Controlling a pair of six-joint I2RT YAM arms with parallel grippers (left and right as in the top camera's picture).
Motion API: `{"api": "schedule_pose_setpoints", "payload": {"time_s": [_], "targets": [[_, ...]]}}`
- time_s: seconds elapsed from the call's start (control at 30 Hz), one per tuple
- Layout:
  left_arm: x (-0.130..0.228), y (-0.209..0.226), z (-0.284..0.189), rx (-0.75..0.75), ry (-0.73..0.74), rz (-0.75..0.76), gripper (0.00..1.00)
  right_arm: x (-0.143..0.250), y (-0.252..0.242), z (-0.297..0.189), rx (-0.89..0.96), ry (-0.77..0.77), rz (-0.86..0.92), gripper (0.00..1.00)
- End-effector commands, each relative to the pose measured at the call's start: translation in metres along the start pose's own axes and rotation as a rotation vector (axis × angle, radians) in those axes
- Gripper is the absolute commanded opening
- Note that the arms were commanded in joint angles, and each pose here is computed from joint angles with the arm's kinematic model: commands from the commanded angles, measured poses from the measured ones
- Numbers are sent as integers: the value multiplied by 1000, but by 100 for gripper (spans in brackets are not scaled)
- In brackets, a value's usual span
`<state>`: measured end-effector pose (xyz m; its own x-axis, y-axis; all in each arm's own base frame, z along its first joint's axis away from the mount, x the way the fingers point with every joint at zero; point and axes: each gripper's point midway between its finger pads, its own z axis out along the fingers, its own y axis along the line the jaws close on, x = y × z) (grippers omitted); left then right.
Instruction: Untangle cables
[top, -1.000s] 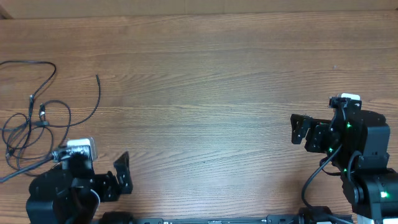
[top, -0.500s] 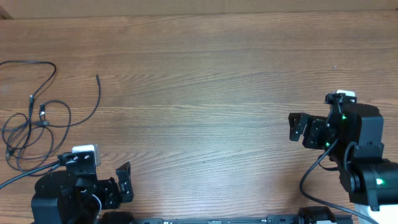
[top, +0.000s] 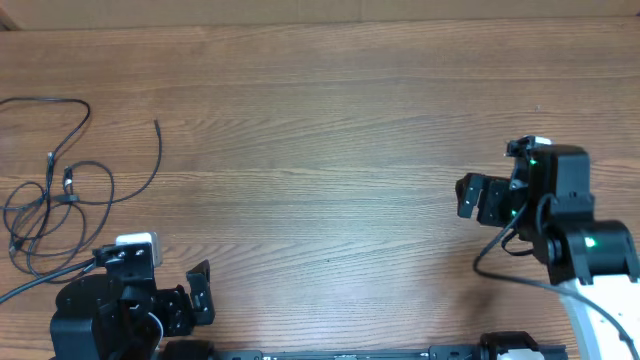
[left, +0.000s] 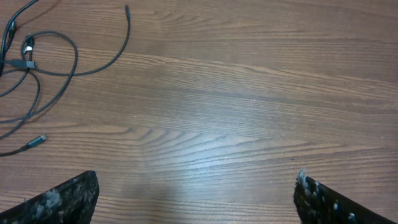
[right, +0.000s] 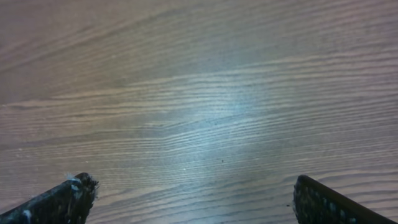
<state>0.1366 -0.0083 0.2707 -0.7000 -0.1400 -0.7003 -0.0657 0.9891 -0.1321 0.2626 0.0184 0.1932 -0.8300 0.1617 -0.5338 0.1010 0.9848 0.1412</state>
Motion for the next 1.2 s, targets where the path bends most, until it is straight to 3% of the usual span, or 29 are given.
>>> {"api": "schedule_pose_setpoints", "payload": {"time_s": [0.0, 0.23, 0.57, 0.93, 1.17], "targets": [[2, 1, 1, -6, -1, -5, 99, 1, -2, 1, 1, -1, 1, 100], [2, 1, 1, -6, -1, -5, 99, -1, 0, -24, -18, -99, -3, 100], [2, 1, 1, -6, -1, -5, 100, -6, 2, -74, -71, -390, -15, 100], [2, 1, 1, -6, -1, -5, 100, -37, 20, -78, -191, -783, -57, 100], [2, 1, 1, -6, -1, -5, 100, -33, 23, -84, -250, -987, -71, 100]]}}
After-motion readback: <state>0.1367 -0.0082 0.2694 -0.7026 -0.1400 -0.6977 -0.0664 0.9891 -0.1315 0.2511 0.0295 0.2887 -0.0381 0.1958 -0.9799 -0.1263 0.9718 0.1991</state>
